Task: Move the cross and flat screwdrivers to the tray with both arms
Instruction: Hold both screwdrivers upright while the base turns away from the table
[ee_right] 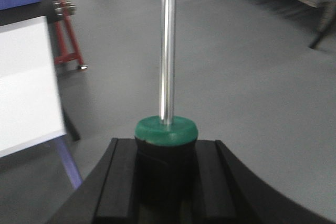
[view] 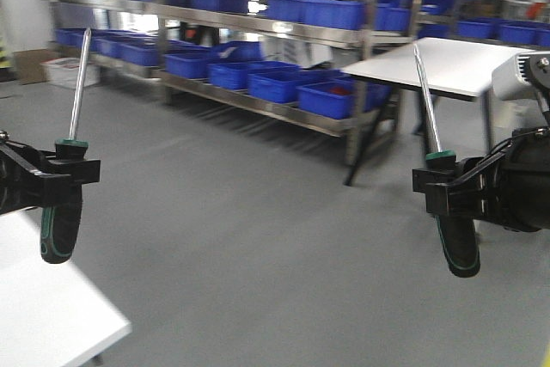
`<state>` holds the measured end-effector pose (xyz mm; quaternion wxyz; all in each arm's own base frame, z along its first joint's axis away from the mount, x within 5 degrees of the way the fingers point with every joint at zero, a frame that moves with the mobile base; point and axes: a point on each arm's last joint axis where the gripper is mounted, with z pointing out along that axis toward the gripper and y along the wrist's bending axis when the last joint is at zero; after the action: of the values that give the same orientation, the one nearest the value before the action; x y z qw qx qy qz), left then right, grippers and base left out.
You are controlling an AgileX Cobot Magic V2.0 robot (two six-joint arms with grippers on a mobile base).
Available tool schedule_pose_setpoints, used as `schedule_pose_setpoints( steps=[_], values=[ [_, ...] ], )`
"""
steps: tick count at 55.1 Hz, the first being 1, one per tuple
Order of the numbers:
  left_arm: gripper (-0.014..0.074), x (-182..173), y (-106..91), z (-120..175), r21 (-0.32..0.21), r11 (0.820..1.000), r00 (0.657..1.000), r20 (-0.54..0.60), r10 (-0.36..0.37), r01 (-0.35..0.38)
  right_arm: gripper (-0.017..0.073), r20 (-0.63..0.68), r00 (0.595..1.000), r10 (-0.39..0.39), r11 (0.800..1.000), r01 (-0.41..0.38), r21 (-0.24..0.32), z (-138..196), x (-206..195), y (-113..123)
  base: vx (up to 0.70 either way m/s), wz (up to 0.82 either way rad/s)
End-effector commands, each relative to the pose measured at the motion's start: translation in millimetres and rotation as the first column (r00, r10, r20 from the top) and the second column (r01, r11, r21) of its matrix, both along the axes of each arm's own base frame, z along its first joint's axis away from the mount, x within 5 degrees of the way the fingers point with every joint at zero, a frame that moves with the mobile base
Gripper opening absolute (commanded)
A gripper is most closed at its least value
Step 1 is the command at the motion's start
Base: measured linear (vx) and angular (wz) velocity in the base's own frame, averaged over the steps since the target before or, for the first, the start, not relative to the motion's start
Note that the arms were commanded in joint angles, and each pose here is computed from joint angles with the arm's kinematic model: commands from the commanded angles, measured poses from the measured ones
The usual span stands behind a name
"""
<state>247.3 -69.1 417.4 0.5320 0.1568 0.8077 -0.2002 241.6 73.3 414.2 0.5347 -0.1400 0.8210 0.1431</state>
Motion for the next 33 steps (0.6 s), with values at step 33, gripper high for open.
schedule_pose_setpoints(
  steps=[33],
  values=[
    [0.0,-6.6,1.2,21.7,-0.064,0.998,0.995,0.094,0.032,-0.027,-0.0008,0.117,0.993,-0.024,0.999,0.019,0.044,23.7,-5.8,-2.8,0.16,-0.63]
  ],
)
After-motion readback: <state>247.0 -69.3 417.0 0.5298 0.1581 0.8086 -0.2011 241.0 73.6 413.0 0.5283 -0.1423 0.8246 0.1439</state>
